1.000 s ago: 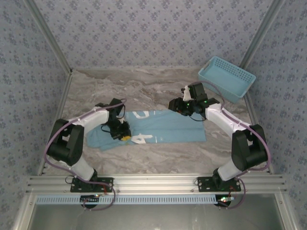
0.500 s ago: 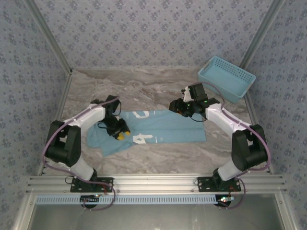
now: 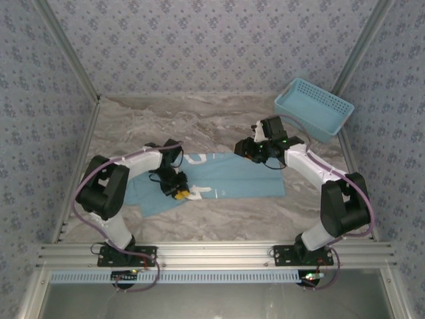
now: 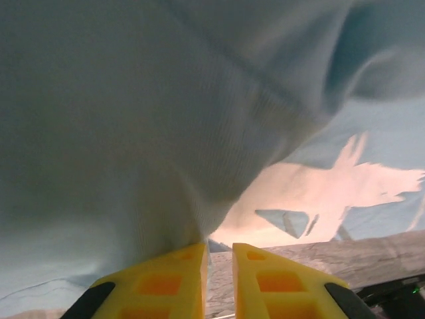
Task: Fold and stack the t-shirts
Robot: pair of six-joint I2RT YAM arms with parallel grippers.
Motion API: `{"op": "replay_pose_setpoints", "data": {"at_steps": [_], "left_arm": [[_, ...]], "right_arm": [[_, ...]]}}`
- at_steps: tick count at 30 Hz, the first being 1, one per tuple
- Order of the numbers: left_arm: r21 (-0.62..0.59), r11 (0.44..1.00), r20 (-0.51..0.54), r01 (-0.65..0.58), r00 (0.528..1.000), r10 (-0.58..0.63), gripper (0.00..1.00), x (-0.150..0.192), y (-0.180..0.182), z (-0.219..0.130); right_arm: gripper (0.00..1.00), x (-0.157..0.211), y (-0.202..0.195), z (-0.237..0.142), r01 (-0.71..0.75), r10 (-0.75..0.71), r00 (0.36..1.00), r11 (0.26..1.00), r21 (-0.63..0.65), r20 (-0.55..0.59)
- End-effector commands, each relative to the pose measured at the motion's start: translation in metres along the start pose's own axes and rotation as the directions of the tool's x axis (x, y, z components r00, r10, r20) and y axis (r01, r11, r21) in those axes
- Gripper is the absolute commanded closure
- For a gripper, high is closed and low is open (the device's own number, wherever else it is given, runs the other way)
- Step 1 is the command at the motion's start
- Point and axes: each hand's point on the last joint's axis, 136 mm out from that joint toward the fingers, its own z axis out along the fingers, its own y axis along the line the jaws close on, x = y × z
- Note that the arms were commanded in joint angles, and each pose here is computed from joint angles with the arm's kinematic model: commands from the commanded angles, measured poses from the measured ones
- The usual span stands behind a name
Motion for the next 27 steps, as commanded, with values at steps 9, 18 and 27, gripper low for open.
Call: {"op": "replay_pose_setpoints", "data": {"at_steps": [9, 18, 27], "left_arm": [[0.039, 0.983, 0.224, 0.177, 0.958, -0.182, 0.67, -0.011, 0.066, -0.077], [0.149, 0.947, 0.361, 0.284, 0.876, -0.319, 0.59, -0.076, 0.15, -0.107], [0.126, 0.962, 0.396, 0.241, 0.877, -0.271, 0.61, -0.107, 0.163, -0.103]], "right_arm": [[0.56, 0.008, 0.006, -0.004, 0.041, -0.042, 0.999, 0.999, -0.033, -0.016], [0.54, 0.024, 0.059, 0.012, 0.104, -0.134, 0.987, 0.952, -0.288, -0.087], [0.53, 0.034, 0.079, 0.02, 0.095, -0.141, 0.984, 0.932, -0.35, -0.108]]}}
